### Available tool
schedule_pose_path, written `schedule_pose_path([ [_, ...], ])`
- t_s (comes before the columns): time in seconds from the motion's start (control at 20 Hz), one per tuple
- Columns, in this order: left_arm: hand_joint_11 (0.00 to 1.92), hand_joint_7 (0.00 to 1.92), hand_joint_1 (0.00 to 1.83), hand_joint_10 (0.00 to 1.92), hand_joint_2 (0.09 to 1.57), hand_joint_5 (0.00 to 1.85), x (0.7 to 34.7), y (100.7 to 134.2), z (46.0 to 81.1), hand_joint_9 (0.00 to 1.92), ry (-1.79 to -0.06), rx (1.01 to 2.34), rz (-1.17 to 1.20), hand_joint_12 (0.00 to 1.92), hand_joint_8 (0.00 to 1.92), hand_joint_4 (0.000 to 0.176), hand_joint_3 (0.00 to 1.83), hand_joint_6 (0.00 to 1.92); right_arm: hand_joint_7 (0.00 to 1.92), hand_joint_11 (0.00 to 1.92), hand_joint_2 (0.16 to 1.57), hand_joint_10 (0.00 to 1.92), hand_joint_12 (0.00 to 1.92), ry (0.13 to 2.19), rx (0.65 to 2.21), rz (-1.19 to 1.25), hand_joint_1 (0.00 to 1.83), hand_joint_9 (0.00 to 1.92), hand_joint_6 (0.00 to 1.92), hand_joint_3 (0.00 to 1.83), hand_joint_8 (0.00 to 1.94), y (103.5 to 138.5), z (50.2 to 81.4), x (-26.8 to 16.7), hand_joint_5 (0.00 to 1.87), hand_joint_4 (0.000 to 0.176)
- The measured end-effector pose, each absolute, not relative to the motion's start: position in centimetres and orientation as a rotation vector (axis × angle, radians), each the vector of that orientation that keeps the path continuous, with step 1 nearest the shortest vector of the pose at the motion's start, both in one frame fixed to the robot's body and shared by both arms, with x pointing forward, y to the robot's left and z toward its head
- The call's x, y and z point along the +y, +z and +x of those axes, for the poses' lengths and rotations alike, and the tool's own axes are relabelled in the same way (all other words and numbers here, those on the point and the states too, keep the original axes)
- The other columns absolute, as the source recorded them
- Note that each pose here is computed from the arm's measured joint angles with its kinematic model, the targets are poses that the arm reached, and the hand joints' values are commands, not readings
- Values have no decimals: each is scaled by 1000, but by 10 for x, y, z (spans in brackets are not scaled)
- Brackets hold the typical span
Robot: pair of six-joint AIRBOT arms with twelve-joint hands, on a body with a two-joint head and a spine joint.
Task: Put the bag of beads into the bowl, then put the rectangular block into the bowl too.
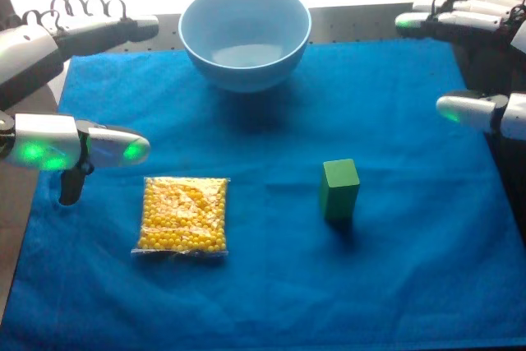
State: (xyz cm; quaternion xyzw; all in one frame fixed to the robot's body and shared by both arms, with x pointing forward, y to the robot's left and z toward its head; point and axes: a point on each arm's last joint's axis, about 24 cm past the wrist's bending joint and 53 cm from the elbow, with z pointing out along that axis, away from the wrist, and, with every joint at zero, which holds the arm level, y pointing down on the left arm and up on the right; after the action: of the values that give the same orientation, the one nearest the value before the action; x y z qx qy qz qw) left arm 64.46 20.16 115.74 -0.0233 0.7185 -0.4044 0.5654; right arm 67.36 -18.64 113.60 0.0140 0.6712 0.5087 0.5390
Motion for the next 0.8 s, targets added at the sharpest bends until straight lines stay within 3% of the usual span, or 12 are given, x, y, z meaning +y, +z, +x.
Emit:
schedule_pose_path([
  [0.15,0,186,718,2,982,241,198,1155,642,112,-969,1706,-45,365,1,101,0,0,294,114,1288,0,240,1205,1597,32,551,191,1,0,0,1136,675,-187,365,105],
  [0.2,0,192,719,3,985,236,196,1153,641,120,-970,1717,-35,394,2,87,0,0,291,105,1285,0,228,1205,1598,29,553,177,1,0,0,1135,674,-187,367,123],
  [0.25,0,189,723,1,988,223,195,1151,640,117,-971,1726,-28,367,0,82,1,1,279,115,1274,0,226,1205,1600,26,550,167,5,0,0,1135,674,-187,377,130],
  [0.35,0,143,762,0,965,195,194,1148,635,97,-966,1757,9,375,0,91,0,0,282,162,1260,6,237,1202,1603,19,548,183,5,0,2,1134,675,-186,385,111],
  [0.4,0,157,740,3,945,203,192,1144,634,109,-963,1778,24,349,4,54,0,2,284,160,1259,6,233,1200,1606,26,552,185,4,0,2,1133,675,-187,383,127],
  [0.5,0,189,726,6,941,203,187,1137,629,134,-968,1820,50,351,5,37,0,4,279,163,1254,3,221,1202,1610,23,581,183,4,0,0,1131,675,-185,389,118],
  [0.6,0,243,783,15,902,278,182,1127,624,207,-962,1867,91,600,6,25,0,8,254,168,1260,1,216,1201,1617,18,583,180,1,0,0,1128,674,-183,384,118],
  [0.65,0,250,795,12,886,294,181,1121,622,221,-949,1892,104,683,4,34,0,5,257,191,1259,4,218,1197,1620,15,549,190,1,0,2,1127,675,-184,385,124],
  [0.75,0,278,854,14,873,327,180,1115,621,269,-924,1922,133,844,3,23,0,3,280,241,1254,0,140,1191,1621,18,524,202,0,0,0,1127,676,-185,390,119],
  [0.8,0,323,892,26,863,335,175,1109,621,344,-900,1948,165,920,9,45,0,2,264,221,1260,1,117,1188,1624,19,606,195,4,0,1,1126,677,-186,407,120],
])
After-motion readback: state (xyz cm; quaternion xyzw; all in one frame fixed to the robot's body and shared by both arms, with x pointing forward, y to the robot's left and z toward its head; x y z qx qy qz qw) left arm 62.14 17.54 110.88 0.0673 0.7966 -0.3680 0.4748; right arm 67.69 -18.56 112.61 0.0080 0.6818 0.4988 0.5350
